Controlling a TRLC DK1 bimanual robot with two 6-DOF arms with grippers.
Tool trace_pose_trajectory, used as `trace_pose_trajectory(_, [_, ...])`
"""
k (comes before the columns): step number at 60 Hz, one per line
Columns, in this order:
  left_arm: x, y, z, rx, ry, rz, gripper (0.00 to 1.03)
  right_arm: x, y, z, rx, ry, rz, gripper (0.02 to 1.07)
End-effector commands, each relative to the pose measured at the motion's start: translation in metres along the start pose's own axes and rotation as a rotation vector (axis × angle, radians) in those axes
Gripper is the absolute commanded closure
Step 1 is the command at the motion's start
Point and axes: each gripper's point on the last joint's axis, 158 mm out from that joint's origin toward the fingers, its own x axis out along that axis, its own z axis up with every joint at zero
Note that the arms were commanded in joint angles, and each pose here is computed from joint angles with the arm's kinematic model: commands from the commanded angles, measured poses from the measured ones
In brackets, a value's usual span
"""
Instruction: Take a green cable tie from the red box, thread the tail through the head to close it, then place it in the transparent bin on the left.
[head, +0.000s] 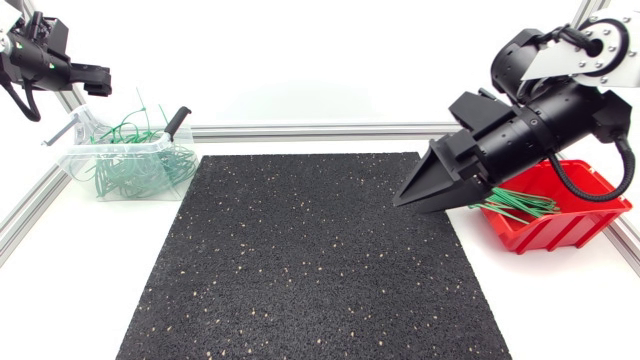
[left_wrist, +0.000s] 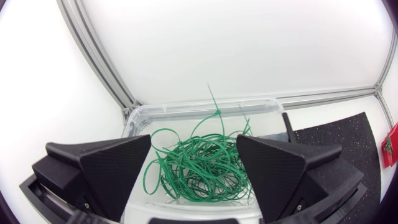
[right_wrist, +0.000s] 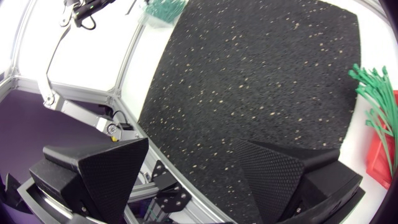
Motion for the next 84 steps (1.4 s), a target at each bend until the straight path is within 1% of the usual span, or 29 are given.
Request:
trace_pose_trajectory(1, [-0.028,-0.011,0.009,0.05,-0.05,0.0,0.05,-0.011,-0.026,0.003,0.031,-0.056,-0.083,0.06])
trace_pose_trajectory(5, [-0.042,-0.019,0.014,0.062,-0.103,0.003,0.05,-0.019,-0.04,0.007,0.036,-0.097,-0.129,0.06])
trace_pose_trajectory(11, [-0.063,-0.02,0.021,0.067,-0.194,0.031,0.05,-0.035,-0.068,0.01,0.035,-0.169,-0.228,0.06])
trace_pose_trajectory(16, [-0.08,-0.027,0.019,0.083,-0.228,0.034,0.05,-0.047,-0.086,0.007,0.037,-0.205,-0.299,0.06])
trace_pose_trajectory(25, [-0.101,-0.041,0.009,0.102,-0.278,0.034,0.05,-0.069,-0.121,0.0,0.013,-0.273,-0.467,0.06])
trace_pose_trajectory(28, [-0.109,-0.044,0.007,0.105,-0.31,0.042,0.05,-0.075,-0.129,-0.001,0.01,-0.301,-0.501,0.06])
trace_pose_trajectory(32, [-0.115,-0.047,-0.001,0.106,-0.32,0.04,0.05,-0.083,-0.14,-0.005,0.007,-0.322,-0.546,0.06])
trace_pose_trajectory(43, [-0.136,-0.062,-0.02,0.107,-0.388,0.016,0.05,-0.107,-0.166,-0.014,0.003,-0.403,-0.66,0.06])
trace_pose_trajectory(52, [-0.16,-0.067,-0.031,0.067,-0.482,0.016,0.05,-0.119,-0.174,-0.022,-0.021,-0.463,-0.736,0.07])
trace_pose_trajectory(65, [-0.181,-0.079,-0.056,0.064,-0.553,0.009,0.05,-0.136,-0.162,-0.03,-0.086,-0.572,-0.842,0.07])
trace_pose_trajectory(68, [-0.187,-0.082,-0.06,0.063,-0.571,0.004,0.05,-0.138,-0.158,-0.031,-0.099,-0.594,-0.855,0.07])
trace_pose_trajectory(72, [-0.196,-0.08,-0.064,0.008,-0.61,0.004,0.05,-0.142,-0.152,-0.034,-0.119,-0.629,-0.871,0.07])
trace_pose_trajectory(84, [-0.202,-0.084,-0.087,-0.02,-0.631,-0.002,0.05,-0.144,-0.139,-0.038,-0.172,-0.723,-0.906,0.06])
